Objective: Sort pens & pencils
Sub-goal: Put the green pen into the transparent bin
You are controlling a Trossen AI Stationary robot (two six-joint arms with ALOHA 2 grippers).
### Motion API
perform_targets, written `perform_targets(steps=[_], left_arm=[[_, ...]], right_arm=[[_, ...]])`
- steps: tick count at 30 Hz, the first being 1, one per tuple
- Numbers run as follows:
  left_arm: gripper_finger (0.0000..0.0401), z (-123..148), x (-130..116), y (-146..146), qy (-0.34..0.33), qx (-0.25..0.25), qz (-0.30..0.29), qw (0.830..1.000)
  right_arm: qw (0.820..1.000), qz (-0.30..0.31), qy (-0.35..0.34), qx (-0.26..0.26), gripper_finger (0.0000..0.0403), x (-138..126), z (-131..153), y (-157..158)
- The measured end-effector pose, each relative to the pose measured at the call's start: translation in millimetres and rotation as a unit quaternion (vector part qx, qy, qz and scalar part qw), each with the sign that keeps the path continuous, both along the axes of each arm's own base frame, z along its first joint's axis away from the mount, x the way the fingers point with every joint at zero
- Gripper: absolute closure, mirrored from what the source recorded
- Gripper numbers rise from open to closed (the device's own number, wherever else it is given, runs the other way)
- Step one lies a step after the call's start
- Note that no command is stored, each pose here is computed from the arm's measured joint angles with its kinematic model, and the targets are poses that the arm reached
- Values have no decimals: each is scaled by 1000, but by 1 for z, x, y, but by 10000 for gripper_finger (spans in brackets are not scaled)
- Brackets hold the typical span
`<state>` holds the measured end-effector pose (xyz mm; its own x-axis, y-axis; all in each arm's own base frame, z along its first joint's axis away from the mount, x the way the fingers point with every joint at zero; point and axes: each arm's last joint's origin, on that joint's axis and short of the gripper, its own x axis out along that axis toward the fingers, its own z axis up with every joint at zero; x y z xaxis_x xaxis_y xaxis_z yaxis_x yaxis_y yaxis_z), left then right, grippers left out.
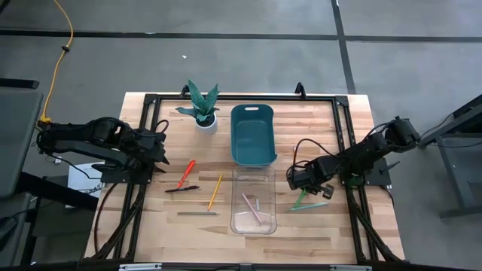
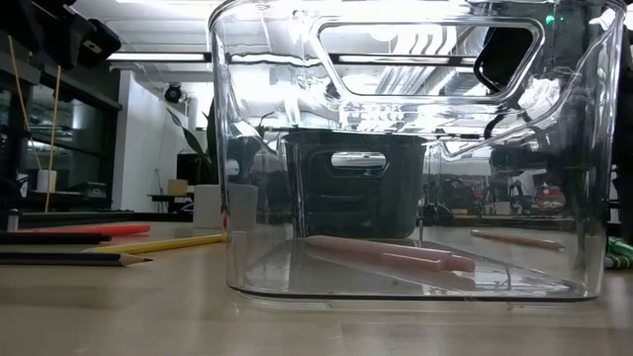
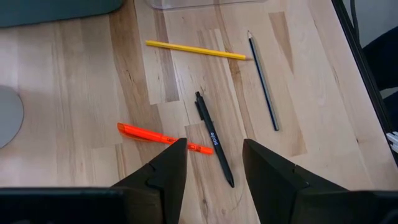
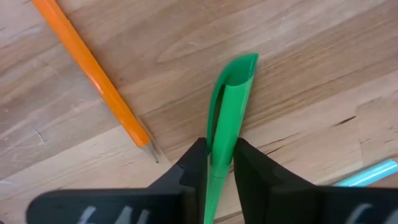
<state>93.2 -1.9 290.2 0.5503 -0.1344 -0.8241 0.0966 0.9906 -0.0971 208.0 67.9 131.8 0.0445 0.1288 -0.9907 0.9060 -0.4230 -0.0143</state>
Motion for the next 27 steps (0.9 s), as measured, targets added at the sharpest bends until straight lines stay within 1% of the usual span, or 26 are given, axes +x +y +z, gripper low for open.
perform_targets(steps=[13,20,27], left_arm=[[256,0,0,0,-1,0,0,1000],[256,0,0,0,-2,1,-2,1000],[256,0,0,0,-2,2,-3,1000]], right_arm=[[1000,6,-1,1,357,0,0,0],[1000,22,3,-5,357,4,6,0],[1000,28,-9,-2,357,7,9,1]])
